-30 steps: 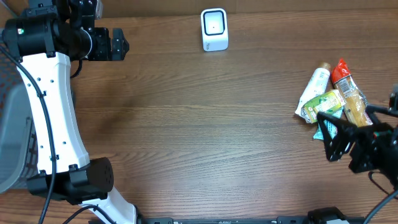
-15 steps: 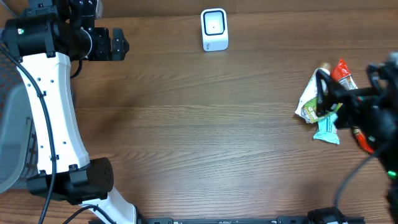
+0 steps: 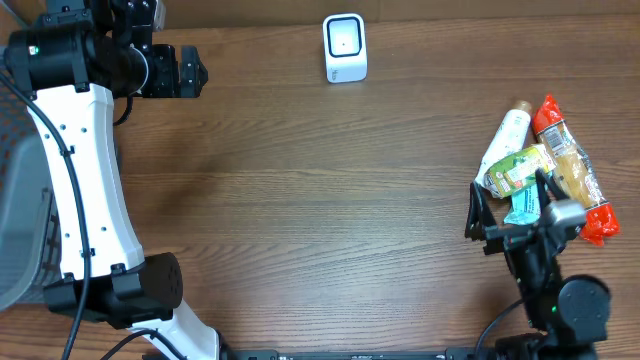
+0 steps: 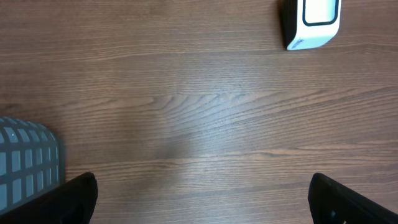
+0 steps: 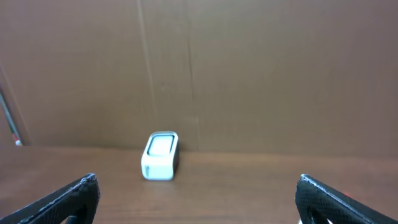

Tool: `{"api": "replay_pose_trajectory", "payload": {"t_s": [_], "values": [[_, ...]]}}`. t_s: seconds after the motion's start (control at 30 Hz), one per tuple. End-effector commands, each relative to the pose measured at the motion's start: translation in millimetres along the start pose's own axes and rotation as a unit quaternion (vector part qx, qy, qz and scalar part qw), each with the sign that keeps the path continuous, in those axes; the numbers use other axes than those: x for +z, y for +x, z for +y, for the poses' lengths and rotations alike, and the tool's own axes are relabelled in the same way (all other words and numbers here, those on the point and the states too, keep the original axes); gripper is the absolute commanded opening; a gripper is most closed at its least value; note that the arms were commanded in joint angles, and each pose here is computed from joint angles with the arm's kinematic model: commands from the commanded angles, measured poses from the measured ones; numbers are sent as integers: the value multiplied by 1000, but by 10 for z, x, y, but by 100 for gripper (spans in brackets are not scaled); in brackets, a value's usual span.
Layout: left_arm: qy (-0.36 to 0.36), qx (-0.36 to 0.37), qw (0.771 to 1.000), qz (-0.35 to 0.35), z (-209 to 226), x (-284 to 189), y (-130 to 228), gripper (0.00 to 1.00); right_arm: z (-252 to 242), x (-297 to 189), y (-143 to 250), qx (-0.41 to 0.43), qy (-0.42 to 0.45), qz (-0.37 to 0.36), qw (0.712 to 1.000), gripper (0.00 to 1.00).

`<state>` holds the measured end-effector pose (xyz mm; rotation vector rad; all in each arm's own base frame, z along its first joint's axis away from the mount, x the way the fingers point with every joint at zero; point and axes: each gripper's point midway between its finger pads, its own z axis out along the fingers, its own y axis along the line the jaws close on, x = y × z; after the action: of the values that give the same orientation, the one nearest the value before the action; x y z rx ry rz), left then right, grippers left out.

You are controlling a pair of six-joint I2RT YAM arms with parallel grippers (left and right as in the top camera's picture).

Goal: Scan the item barcode

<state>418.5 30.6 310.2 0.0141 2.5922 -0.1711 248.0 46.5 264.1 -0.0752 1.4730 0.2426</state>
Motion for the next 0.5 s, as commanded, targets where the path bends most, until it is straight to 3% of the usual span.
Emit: {"api": "replay_pose_trajectory", "payload": {"t_s": [0.0, 0.47], "values": [[1, 12, 1000, -7, -37, -44, -22, 100, -36, -77, 275, -5, -2, -4, 1000, 100], [1, 12, 1000, -7, -37, -44, -22, 99, -112, -144, 990, 8, 5, 75, 997, 100]]}}
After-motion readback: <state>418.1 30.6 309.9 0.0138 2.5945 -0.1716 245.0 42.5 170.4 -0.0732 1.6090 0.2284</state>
